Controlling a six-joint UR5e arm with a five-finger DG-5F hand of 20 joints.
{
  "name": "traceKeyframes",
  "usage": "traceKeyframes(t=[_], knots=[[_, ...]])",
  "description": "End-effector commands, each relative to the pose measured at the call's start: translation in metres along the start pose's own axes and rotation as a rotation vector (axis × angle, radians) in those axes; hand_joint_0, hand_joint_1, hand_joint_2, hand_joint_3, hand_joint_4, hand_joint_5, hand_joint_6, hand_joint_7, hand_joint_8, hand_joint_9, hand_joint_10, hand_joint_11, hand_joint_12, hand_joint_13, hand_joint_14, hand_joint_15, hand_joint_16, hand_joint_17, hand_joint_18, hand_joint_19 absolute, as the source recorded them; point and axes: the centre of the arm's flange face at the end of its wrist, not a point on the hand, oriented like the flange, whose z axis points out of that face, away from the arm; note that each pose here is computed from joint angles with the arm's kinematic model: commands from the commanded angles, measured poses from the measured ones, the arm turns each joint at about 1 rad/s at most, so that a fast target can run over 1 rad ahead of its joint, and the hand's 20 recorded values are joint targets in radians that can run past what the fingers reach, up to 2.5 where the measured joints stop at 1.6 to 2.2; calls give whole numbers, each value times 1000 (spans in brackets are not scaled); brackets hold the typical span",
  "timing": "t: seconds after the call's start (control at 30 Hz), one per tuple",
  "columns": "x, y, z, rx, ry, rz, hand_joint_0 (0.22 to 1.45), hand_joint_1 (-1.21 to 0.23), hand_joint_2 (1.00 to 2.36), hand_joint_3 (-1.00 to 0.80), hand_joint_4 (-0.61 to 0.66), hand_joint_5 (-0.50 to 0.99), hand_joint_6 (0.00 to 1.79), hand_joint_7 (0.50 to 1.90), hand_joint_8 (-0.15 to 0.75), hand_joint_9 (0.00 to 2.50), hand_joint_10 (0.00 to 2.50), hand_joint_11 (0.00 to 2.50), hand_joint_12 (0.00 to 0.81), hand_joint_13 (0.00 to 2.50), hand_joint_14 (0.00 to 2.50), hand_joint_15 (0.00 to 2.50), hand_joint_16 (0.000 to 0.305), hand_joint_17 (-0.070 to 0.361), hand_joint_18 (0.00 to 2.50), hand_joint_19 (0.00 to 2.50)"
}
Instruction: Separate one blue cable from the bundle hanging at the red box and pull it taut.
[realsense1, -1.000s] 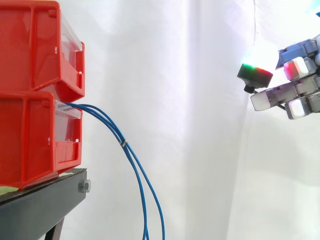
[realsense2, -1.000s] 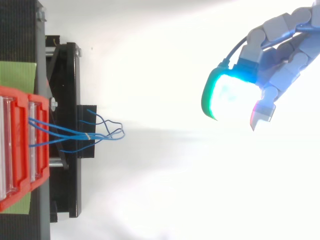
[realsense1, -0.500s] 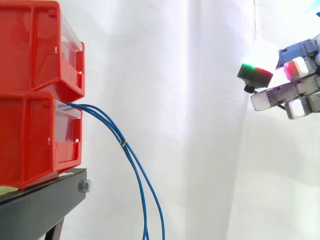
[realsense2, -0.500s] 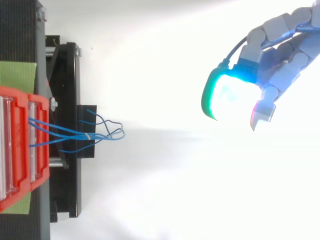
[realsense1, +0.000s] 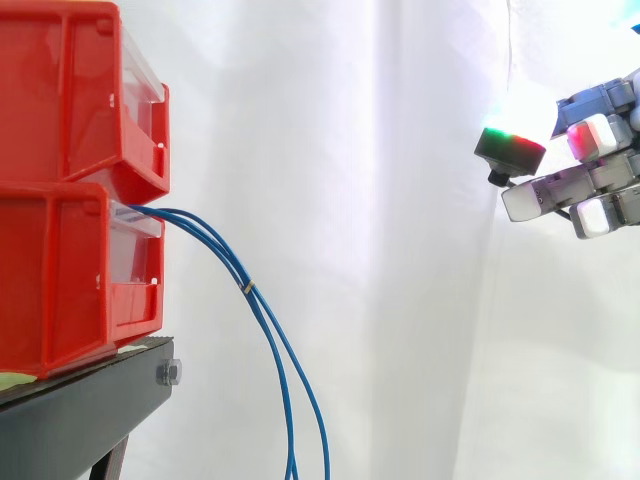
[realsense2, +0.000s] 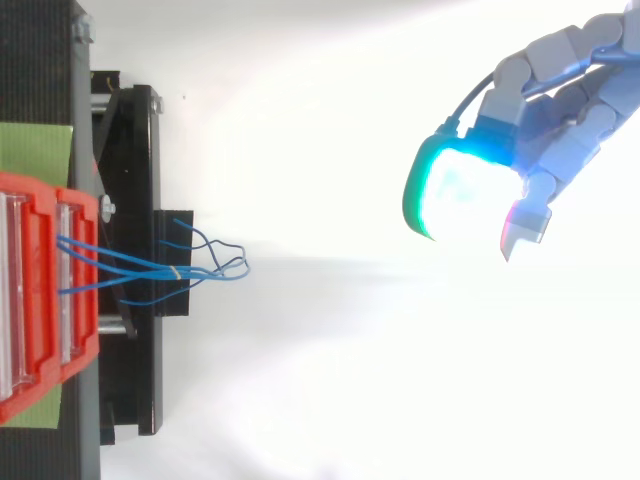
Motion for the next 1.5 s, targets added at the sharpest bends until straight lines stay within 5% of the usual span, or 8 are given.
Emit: traceKeyframes(t=[0.0, 1.47], knots=[[0, 0, 0, 0, 0, 0, 602, -528, 1005, -437, 339, -159, 503, 857, 348, 848, 13, 436, 344, 494, 7, 197, 47, 106, 502, 447], [3, -1, 0, 9, 3, 0, 604, -535, 1005, -437, 342, -161, 503, 852, 356, 865, 12, 439, 345, 551, 8, 220, 45, 102, 533, 449]])
